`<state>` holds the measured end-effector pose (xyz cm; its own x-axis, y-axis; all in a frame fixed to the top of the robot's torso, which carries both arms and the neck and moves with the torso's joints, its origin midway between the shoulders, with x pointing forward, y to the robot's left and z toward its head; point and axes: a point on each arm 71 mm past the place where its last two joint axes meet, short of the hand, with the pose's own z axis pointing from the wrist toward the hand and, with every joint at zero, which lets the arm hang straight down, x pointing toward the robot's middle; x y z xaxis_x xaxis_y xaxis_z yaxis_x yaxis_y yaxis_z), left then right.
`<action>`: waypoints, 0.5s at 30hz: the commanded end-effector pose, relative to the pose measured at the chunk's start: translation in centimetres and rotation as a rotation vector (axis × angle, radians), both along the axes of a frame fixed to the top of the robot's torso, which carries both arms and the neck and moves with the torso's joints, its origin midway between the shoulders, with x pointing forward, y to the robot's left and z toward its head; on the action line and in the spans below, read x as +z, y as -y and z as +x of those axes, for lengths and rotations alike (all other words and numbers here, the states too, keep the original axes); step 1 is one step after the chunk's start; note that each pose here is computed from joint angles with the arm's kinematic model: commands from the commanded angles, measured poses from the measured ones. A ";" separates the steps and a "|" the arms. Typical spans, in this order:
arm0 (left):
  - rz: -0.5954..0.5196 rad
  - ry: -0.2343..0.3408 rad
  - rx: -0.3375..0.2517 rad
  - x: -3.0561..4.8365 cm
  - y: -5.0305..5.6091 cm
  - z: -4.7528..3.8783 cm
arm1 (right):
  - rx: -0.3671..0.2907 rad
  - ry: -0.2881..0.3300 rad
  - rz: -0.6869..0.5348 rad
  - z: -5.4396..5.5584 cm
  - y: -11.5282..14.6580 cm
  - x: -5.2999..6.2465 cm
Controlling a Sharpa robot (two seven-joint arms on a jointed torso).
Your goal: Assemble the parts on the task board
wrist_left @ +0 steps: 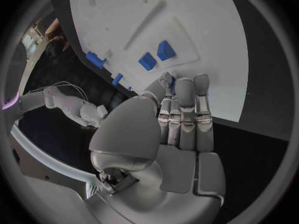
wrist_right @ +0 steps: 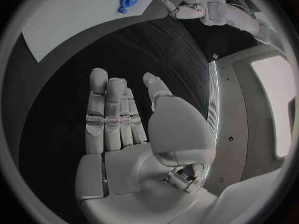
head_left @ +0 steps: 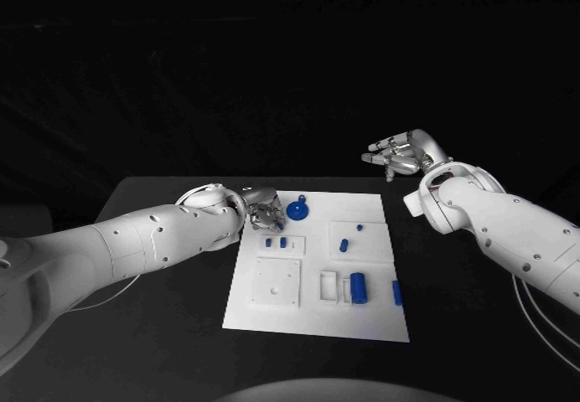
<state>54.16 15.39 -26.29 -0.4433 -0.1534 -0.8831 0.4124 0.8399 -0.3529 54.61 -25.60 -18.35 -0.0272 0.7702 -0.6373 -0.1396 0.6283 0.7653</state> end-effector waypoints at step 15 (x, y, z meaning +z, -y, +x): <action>0.027 -0.027 0.000 -0.85 -0.3 -0.43 | 0.015 0.002 0.000 -0.1 -0.2 0.1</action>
<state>54.04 15.59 -26.45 -0.4449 -0.1509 -0.8828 0.4100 0.8420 -0.3506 54.58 -25.57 -18.33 -0.0284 0.7701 -0.6373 -0.1405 0.6281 0.7653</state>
